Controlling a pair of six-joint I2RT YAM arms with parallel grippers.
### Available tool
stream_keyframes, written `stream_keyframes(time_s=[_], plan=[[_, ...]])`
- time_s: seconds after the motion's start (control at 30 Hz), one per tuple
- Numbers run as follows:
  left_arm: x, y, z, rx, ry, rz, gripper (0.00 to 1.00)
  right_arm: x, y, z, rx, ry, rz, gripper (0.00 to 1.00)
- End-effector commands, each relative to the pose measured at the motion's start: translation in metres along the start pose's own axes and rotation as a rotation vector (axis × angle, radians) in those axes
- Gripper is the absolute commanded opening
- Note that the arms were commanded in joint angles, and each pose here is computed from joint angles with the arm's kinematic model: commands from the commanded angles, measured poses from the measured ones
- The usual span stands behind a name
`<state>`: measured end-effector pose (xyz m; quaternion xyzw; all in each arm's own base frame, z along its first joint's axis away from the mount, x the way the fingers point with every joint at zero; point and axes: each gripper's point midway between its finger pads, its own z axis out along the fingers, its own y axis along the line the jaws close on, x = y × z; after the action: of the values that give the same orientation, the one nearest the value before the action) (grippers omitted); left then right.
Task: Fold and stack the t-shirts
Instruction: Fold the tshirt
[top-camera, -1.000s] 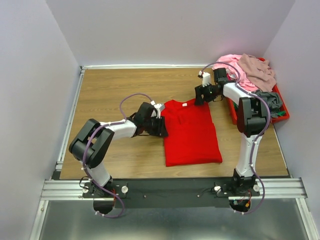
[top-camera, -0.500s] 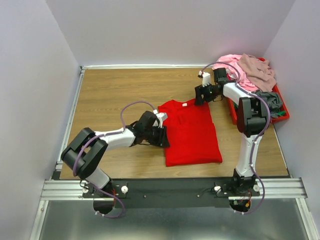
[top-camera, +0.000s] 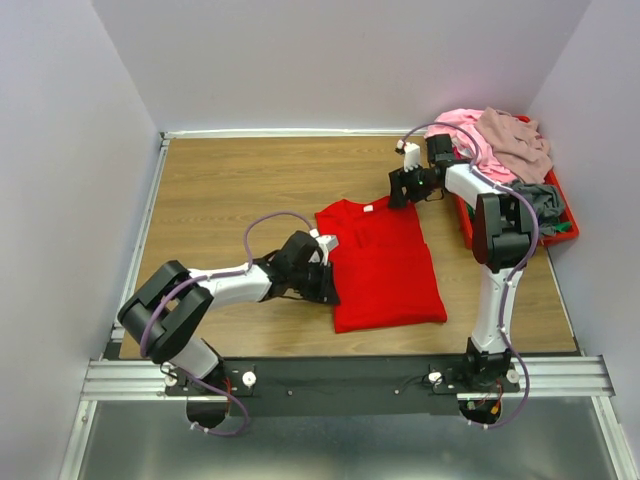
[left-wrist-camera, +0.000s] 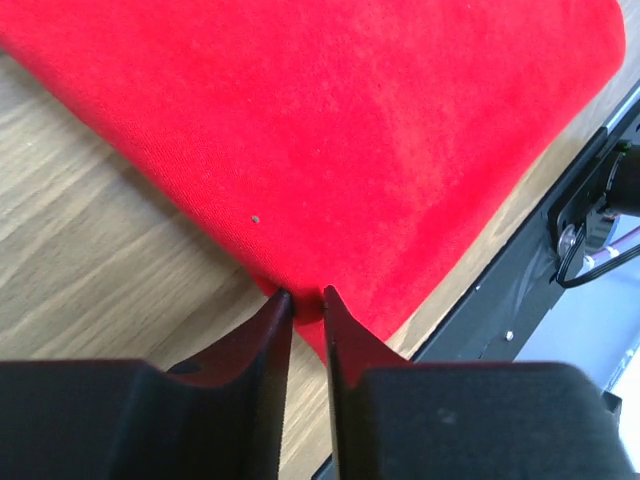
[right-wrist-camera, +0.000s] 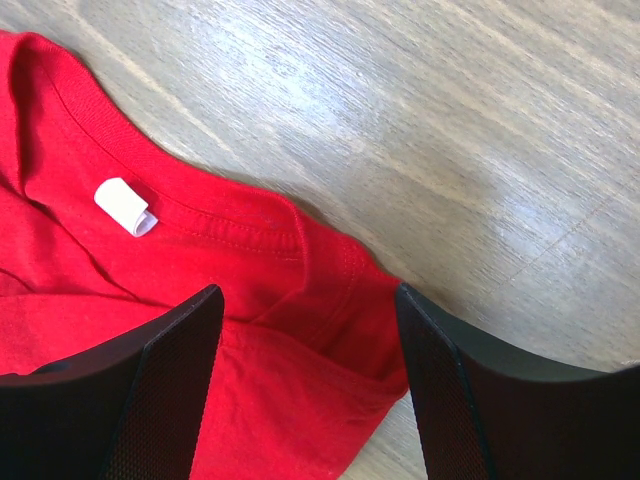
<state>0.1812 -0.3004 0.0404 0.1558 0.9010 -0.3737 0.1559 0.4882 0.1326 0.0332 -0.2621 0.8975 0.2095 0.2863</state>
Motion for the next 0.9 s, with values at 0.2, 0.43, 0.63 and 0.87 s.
stream_keyframes(time_s=[0.2,0.43,0.63,0.87], plan=[[0.017,-0.019,-0.011,0.08,0.028,-0.007,0.03,0.011,-0.01,0.013,0.012,0.03,0.038,0.74],[0.036,-0.024,-0.016,0.119,0.068,-0.022,0.0,0.006,-0.016,0.016,0.029,0.024,0.052,0.7],[0.051,-0.03,-0.014,0.152,0.091,-0.037,0.0,0.003,-0.018,0.017,0.037,0.02,0.057,0.68],[0.041,-0.029,-0.012,0.118,0.044,-0.033,0.13,0.0,-0.015,0.014,0.024,0.011,0.034,0.71]])
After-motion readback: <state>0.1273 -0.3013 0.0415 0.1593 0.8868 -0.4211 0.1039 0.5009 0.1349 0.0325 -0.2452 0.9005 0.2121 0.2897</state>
